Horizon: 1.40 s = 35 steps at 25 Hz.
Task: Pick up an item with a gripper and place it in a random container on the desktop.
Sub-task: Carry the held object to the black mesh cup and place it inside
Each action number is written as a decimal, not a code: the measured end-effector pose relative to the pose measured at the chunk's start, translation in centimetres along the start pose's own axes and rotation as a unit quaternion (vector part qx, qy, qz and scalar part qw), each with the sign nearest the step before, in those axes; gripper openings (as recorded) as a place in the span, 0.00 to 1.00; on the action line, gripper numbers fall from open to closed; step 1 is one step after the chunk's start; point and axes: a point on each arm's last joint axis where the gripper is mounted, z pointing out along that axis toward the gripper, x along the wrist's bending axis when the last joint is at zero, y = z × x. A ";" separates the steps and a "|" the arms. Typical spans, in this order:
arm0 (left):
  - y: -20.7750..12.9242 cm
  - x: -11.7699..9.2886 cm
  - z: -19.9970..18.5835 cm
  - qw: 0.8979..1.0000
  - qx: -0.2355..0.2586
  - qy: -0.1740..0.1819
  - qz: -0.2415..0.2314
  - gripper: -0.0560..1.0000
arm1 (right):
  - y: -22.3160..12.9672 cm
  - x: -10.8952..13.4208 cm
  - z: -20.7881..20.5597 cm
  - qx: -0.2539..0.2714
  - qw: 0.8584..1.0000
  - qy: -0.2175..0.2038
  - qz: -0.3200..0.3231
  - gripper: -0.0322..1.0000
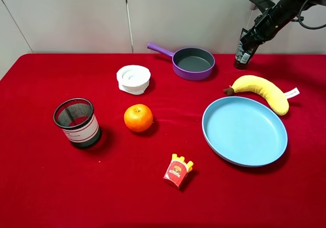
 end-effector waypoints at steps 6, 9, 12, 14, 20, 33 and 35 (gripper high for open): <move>0.0 0.0 0.0 1.000 0.000 0.000 0.000 0.99 | -0.1 0.1 -0.3 0.006 1.000 0.007 0.000 0.18; 0.0 0.0 0.0 1.000 0.000 0.000 0.000 0.99 | -0.1 0.3 -0.8 0.014 1.000 0.013 -0.003 0.18; 0.0 0.0 0.0 1.000 0.000 0.000 0.000 0.99 | 0.3 0.5 -2.1 0.014 1.000 0.014 -0.007 0.18; 0.0 0.0 0.0 1.000 0.000 0.000 0.000 0.99 | 0.8 0.8 -3.3 0.008 1.000 0.011 -0.013 0.18; 0.0 0.0 0.0 1.000 0.000 0.000 0.000 0.99 | 2.4 2.5 -6.0 0.001 0.999 0.009 -0.035 0.18; 0.0 0.0 0.0 1.000 0.000 0.000 0.000 0.99 | 5.5 8.6 -10.9 -0.003 0.996 0.031 -0.085 0.18; 0.0 0.0 0.0 1.000 0.000 0.000 0.000 0.99 | 6.1 9.9 -12.0 -0.007 0.995 0.033 -0.097 0.18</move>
